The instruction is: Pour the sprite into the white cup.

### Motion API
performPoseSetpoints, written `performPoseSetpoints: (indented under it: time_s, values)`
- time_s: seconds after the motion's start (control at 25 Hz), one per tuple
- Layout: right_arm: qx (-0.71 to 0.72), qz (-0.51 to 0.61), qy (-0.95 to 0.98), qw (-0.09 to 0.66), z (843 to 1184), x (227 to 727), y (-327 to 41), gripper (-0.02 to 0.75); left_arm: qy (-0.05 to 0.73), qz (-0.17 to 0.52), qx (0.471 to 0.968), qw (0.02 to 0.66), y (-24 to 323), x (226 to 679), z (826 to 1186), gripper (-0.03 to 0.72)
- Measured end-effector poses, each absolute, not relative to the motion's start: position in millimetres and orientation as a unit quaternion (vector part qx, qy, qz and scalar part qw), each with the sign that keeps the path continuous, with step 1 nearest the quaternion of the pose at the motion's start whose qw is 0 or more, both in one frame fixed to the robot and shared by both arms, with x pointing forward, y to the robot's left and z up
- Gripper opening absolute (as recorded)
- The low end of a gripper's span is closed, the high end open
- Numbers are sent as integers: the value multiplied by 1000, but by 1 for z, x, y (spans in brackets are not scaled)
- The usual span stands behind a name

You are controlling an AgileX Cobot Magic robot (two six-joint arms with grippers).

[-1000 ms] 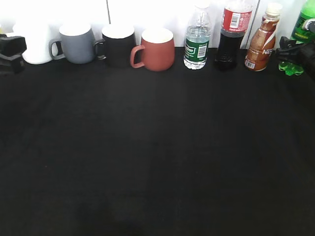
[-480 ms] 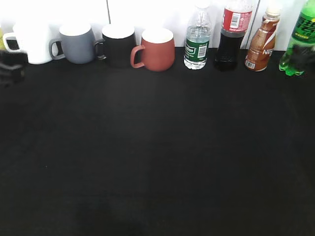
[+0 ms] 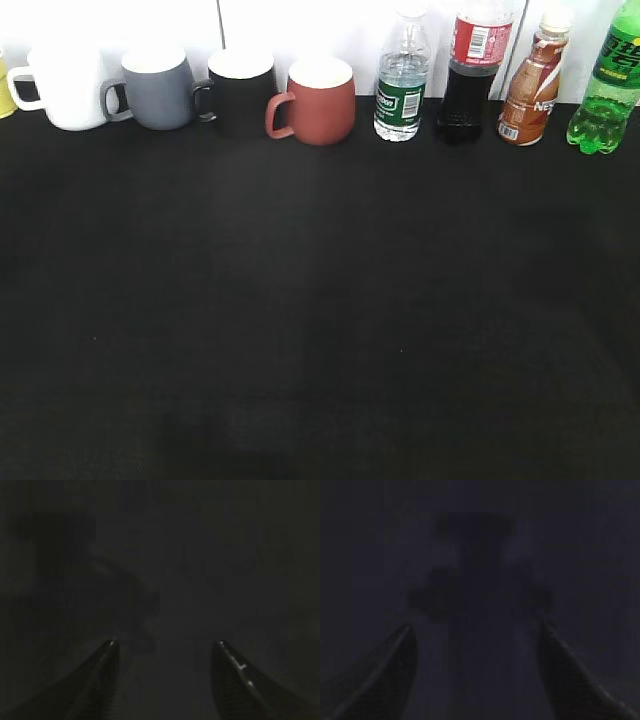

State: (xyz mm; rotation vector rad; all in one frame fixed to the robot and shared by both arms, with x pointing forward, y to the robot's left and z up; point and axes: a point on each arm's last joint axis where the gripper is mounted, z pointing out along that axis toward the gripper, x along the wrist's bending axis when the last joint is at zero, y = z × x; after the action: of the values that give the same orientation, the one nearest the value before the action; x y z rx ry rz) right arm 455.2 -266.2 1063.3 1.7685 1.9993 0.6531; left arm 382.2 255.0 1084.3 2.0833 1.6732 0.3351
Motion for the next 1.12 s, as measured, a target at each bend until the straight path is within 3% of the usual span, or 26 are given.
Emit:
performPoseSetpoints:
  time_s: [0.16,0.28,0.44,0.56,0.96,1.12]
  values:
    - [613,247,722,206,1105,375,-275,552,583,172,739,290,277,305,1113,504]
    - [595,302,701,251,1125,296,-289,552,562,217,716,351,290,261,1106,524]
    - [575,357,676,293,1091,235,-299,563,556,229,710,367,297,237,1068,526]
    - [579,349,681,283,1055,231,-299,596,552,245,703,377,298,238,1066,526]
    - [562,380,661,320,1052,245,-298,594,542,278,687,397,297,250,1063,526]
    - [563,381,661,320,1052,245,-298,594,542,278,687,397,297,250,1063,489]
